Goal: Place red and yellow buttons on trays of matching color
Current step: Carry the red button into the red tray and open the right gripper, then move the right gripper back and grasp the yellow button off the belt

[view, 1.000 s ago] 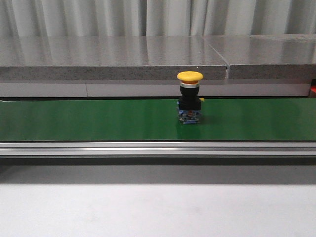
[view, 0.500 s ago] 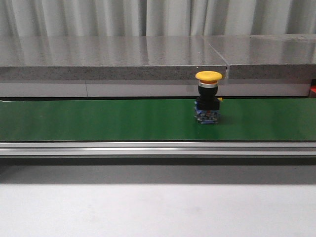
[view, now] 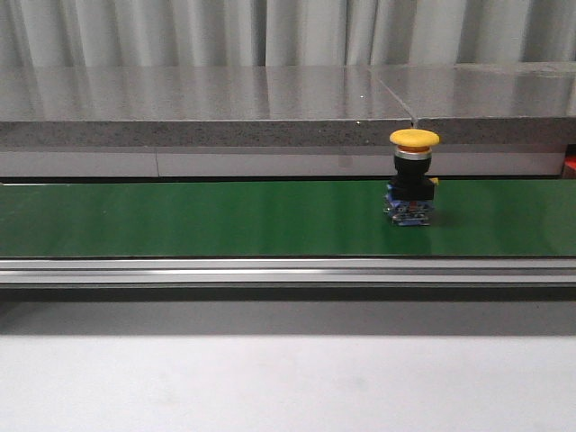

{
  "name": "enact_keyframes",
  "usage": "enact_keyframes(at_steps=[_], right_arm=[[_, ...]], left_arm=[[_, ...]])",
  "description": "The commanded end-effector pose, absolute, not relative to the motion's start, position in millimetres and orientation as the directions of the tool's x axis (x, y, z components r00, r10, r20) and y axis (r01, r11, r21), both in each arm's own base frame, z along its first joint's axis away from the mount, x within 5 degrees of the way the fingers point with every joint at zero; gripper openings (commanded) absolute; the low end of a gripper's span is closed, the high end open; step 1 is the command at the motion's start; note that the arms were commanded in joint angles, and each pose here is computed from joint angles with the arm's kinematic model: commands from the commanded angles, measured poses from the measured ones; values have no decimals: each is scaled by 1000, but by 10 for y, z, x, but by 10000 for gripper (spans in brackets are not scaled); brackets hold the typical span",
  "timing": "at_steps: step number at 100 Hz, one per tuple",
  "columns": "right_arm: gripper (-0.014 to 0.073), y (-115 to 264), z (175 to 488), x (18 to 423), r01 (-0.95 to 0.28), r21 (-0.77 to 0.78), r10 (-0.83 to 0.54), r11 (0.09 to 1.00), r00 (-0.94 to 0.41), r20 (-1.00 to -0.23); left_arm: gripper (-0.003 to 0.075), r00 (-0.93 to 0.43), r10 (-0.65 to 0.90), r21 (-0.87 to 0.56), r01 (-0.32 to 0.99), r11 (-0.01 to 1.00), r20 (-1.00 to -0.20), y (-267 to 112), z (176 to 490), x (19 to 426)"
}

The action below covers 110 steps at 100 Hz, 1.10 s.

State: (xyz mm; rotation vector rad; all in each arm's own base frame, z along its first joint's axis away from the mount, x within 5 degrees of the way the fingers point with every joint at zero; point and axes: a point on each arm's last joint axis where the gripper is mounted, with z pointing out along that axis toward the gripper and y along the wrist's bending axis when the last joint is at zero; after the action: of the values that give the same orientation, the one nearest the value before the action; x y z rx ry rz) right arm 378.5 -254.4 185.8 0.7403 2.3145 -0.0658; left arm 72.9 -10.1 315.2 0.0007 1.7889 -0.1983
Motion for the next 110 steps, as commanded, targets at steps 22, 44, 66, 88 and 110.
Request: enact_keyframes(at_steps=[22,44,66,88,110], right_arm=[[578,-2496,2789,3657,515,146,409,845,-444,-797],[577,-2296,3278,3482,481,194,407,855,-391,-825],[573,-1978,3688,3274,412,272,433,870,-372,-821],[573,-1434,3870,3039,299,222,333,928,-399,-854],[573,-955,3741,2770,185,172,241,967,-466,-852]], left_arm=[[-19,-140,-129,-147,128,981,-982,-109,3305,733],[-19,-140,-129,-147,128,981,-982,-109,3305,733],[-19,-140,-129,-147,128,981,-982,-109,3305,733],[-19,-140,-129,-147,128,981,-982,-109,3305,733],[-19,-140,-129,-147,128,981,-982,-109,3305,733]])
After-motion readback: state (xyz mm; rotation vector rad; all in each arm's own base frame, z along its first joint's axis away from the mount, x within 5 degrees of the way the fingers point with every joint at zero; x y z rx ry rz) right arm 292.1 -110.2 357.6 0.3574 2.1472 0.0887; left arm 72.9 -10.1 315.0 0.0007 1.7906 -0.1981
